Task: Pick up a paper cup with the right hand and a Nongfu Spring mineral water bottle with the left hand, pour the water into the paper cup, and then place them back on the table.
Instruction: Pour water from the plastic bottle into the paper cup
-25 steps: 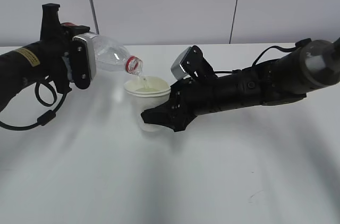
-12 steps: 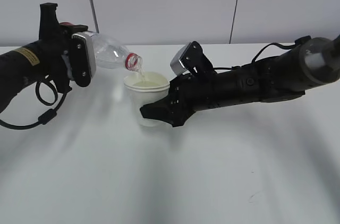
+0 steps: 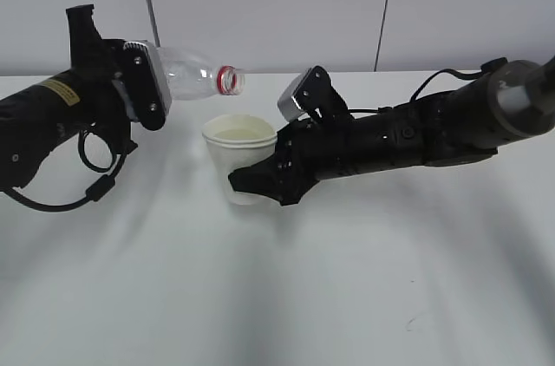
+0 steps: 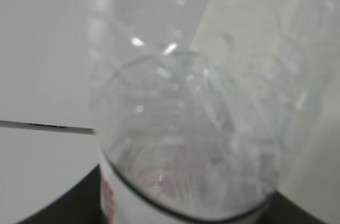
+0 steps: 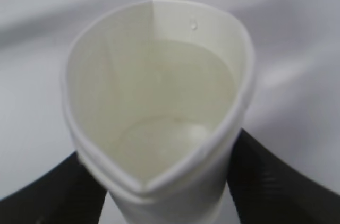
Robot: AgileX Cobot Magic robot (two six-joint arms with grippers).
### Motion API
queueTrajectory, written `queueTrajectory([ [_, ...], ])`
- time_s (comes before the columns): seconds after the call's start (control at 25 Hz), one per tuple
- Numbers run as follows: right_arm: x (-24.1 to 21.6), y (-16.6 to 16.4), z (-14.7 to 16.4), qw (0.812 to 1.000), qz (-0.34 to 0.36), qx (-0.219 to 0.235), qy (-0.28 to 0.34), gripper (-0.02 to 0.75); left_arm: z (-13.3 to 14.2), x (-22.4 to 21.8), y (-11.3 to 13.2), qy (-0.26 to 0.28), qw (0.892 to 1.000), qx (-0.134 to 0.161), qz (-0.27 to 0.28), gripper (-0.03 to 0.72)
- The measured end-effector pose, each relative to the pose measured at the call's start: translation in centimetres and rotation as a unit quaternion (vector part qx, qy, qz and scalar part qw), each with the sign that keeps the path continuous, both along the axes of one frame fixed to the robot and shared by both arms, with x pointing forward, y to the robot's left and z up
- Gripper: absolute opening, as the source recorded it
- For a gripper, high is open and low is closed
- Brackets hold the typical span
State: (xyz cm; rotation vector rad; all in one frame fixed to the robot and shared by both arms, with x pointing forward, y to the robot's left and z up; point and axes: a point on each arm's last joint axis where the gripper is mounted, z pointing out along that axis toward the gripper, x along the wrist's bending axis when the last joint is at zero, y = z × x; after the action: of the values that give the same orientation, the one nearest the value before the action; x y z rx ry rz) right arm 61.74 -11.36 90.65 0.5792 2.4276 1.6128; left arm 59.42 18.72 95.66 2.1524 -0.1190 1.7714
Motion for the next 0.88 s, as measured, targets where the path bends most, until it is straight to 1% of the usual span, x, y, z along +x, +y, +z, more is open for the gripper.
queueTrajectory([
  [0.08,0.15,-0.01,0.09,1.0,-0.008,0.004,0.0,0.496,0.0,-0.06,-0.2,0.003,1.0,-0.009,0.001,0.32],
  [0.2,0.4,-0.13,0.06,1.0,-0.02,-0.002,-0.003,0.496,0.0,-0.08,-0.24,0.015,0.999,-0.044,0.009,0.32],
  [0.32,0.64,-0.16,0.17,1.0,-0.027,-0.005,-0.007,0.496,0.0,-0.02,-0.06,0.032,0.994,-0.099,0.031,0.32],
  [0.48,0.78,-0.16,0.3,0.999,-0.035,0.002,-0.007,0.496,-0.02,0.05,0.21,0.053,0.982,-0.172,0.058,0.32],
  [0.6,0.85,-0.16,0.36,0.999,-0.04,0.006,-0.006,0.496,-0.13,0.07,0.4,0.078,0.964,-0.24,0.081,0.32],
  [0.76,0.87,-0.17,0.36,0.999,-0.039,0.005,-0.01,0.496,-0.49,0.03,0.51,0.117,0.936,-0.314,0.105,0.32],
  [0.84,0.9,-0.17,0.39,0.999,-0.041,0.006,-0.011,0.496,-0.64,-0.01,0.51,0.138,0.915,-0.36,0.117,0.32],
  [0.88,0.94,-0.18,0.42,0.999,-0.044,0.008,-0.011,0.496,-0.71,-0.02,0.51,0.149,0.902,-0.386,0.123,0.32],
])
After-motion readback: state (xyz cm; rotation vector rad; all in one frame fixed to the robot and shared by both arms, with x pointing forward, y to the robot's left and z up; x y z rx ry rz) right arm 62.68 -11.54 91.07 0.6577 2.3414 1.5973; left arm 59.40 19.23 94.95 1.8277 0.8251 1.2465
